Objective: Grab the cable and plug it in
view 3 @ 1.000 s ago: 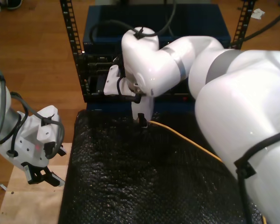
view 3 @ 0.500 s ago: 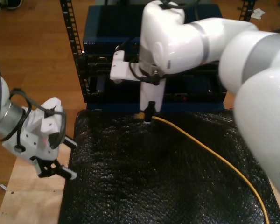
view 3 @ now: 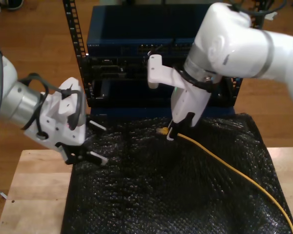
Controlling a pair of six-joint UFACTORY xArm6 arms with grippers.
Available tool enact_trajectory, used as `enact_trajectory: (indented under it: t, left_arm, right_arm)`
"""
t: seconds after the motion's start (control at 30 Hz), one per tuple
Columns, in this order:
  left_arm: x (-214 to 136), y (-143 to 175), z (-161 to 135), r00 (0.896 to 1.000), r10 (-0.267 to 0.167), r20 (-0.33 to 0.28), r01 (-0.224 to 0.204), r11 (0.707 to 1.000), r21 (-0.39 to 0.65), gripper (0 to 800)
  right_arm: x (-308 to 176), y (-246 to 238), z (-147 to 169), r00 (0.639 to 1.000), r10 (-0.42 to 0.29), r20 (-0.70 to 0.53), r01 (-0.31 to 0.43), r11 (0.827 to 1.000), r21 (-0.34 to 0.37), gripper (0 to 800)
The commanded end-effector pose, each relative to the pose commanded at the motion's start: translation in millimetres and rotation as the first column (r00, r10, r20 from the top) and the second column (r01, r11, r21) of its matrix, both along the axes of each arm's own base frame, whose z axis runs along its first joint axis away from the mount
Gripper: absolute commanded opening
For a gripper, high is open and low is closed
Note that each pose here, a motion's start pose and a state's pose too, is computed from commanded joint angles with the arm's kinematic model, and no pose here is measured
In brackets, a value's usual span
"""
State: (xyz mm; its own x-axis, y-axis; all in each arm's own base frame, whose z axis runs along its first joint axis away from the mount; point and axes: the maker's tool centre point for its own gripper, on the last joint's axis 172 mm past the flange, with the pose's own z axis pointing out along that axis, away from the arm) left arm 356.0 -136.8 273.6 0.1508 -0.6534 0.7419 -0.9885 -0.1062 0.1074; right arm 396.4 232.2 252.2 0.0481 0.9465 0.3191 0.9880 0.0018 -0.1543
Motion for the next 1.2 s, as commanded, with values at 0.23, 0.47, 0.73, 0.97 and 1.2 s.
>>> enact_trajectory:
  t: [0.23, 0.47, 0.73, 0.97, 1.2]
  left_arm:
    - [11.8, -25.3, 26.3, 1.000, 0.008, 0.029, -0.005, 0.997, -0.076, 800]
    - [9.0, -53.9, 36.8, 1.000, -0.015, 0.018, 0.017, 0.992, -0.128, 800]
    - [11.4, -73.6, 49.6, 1.000, -0.017, 0.022, 0.021, 0.982, -0.188, 800]
    - [10.0, -74.3, 48.3, 1.000, -0.022, 0.015, 0.024, 0.981, -0.193, 800]
    - [1.5, -78.1, 50.0, 0.999, -0.048, 0.000, 0.047, 0.977, -0.206, 798]
  right_arm:
    - [-13.7, -14.3, 21.2, 1.000, -0.028, 0.002, 0.028, 0.996, 0.088, 6]
    - [-23.7, -14.4, 31.7, 1.000, -0.008, -0.011, 0.010, 0.992, 0.123, 10]
    - [-29.0, -17.1, 46.4, 1.000, -0.008, 0.003, 0.008, 0.991, 0.135, 16]
    - [-32.0, -13.7, 55.4, 1.000, -0.011, 0.006, 0.010, 0.987, 0.158, 17]
    - [-38.9, -7.9, 59.0, 1.000, -0.002, -0.014, 0.004, 0.984, 0.177, 17]
